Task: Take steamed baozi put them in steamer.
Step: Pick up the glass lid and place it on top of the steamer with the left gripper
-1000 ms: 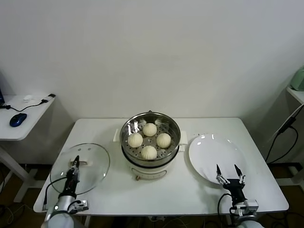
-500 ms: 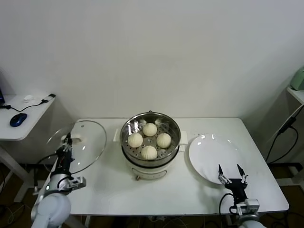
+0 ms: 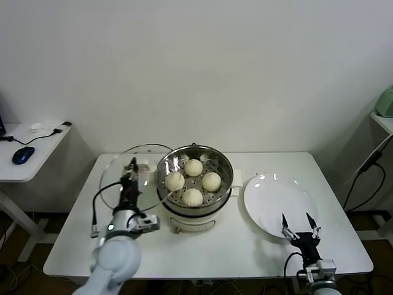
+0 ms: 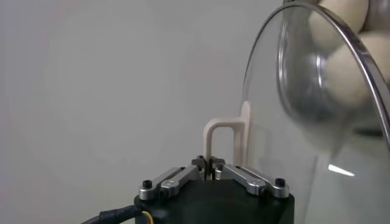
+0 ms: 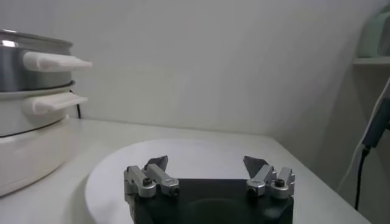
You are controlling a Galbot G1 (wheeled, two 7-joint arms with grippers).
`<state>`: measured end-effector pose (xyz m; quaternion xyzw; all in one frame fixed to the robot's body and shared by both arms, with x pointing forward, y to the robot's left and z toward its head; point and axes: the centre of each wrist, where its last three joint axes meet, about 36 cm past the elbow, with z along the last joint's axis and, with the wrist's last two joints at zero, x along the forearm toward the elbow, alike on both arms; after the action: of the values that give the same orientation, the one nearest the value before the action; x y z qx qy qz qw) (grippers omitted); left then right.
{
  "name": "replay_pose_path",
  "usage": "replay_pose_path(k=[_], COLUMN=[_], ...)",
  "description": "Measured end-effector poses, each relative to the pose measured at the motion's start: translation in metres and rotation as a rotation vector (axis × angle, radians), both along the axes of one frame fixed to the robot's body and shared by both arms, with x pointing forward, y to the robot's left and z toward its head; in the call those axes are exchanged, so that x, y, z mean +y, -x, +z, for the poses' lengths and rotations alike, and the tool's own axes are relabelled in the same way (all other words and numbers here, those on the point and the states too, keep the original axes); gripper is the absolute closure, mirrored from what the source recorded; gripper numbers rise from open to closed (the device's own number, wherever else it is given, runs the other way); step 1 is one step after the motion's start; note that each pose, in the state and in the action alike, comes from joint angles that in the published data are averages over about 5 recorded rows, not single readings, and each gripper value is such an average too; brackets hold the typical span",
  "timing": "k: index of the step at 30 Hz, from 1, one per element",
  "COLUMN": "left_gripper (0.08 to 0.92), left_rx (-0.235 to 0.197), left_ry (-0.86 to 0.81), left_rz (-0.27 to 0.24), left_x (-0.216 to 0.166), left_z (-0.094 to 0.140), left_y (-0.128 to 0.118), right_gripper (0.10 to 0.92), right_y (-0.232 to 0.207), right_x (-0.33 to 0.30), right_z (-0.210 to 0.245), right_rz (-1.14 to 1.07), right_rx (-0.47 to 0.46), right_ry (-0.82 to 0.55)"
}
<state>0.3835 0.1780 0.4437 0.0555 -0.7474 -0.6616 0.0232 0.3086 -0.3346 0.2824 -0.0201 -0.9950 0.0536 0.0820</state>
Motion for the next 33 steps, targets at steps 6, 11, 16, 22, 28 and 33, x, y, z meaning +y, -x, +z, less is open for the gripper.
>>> replay_pose_path(k=[6,11,16,22,28,33], left_gripper=[0.863,0.863,0.863,0.863,0.863,0.863], left_rx=[0.01,0.007,0.002,0.008,0.025,0.035], left_ry=[0.02,0.026,0.024,0.006,-0.018,-0.043], left_rz=[-0.034,-0.06,-0.078,-0.084,-0.085,-0.078], left_x=[-0.055,-0.094,-0.124,-0.145,-0.156,-0.158], left_z=[0.006,0.008,0.009,0.004,-0.005,-0.014], left_y=[-0.005,-0.011,-0.017,-0.027,-0.034,-0.039], right_gripper=[0.2,0.2,0.2,0.2,0.2,0.2], right_y=[0.001,0.003,0.007,0.01,0.009,0.009], right_x=[0.002,0.002,0.0,-0.001,0.0,0.001], right_z=[-0.004,-0.007,-0.011,-0.014,-0.017,-0.019], right_rz=[0.005,0.003,-0.003,-0.011,-0.016,-0.02], right_rx=[-0.003,-0.002,0.0,0.0,-0.002,-0.007], right_ry=[0.0,-0.001,-0.001,-0.002,-0.006,-0.008])
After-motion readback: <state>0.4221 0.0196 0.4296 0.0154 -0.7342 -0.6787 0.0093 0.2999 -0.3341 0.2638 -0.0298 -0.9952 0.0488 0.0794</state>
